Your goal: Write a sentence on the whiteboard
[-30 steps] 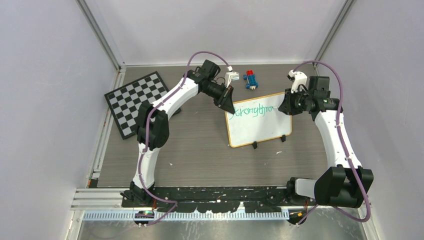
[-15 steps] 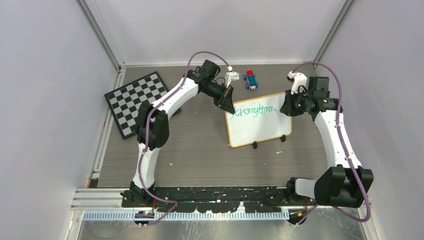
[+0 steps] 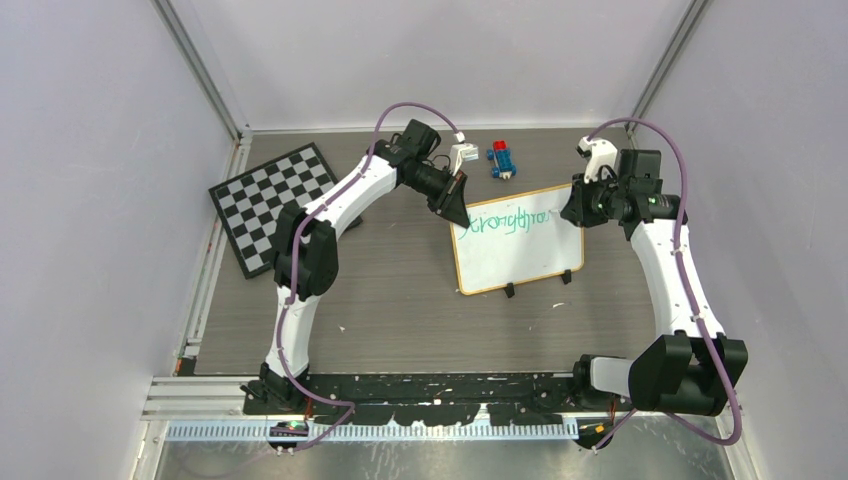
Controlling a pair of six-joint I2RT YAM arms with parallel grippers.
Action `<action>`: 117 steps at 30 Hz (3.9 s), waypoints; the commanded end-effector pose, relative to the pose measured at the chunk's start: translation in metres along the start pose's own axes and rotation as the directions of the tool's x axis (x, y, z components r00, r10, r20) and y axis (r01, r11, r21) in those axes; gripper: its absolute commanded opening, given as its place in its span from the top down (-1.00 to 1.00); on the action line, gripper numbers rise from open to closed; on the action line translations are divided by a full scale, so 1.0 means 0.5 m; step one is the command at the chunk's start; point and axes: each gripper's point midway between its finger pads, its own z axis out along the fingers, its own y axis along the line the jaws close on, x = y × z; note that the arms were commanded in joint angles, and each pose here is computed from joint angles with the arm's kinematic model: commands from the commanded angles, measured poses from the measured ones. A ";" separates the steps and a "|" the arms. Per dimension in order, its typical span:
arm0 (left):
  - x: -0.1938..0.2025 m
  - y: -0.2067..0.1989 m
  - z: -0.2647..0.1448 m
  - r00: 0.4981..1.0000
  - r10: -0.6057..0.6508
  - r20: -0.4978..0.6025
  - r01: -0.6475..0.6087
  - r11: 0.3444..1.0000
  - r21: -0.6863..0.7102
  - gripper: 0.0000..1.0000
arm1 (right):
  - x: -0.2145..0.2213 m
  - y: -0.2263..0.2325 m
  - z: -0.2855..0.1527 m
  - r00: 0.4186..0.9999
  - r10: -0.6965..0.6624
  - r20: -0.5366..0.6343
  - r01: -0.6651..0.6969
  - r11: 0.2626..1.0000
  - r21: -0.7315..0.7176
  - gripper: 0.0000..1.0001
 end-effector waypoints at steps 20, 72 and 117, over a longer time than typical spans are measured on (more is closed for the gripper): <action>-0.001 0.008 0.003 0.999 0.040 -0.017 -0.041 0.999 -0.030 1.00 | -0.008 0.021 -0.039 0.998 -0.059 0.006 0.060 0.998 -0.032 1.00; 0.008 0.001 0.007 0.997 0.068 -0.040 -0.069 0.997 -0.026 1.00 | -0.016 -0.036 -0.044 0.999 -0.005 0.043 0.004 0.999 0.039 0.99; 0.009 0.006 0.010 0.997 0.070 -0.041 -0.072 0.997 -0.031 1.00 | -0.019 -0.025 -0.016 0.998 -0.060 0.002 0.060 0.997 0.053 0.99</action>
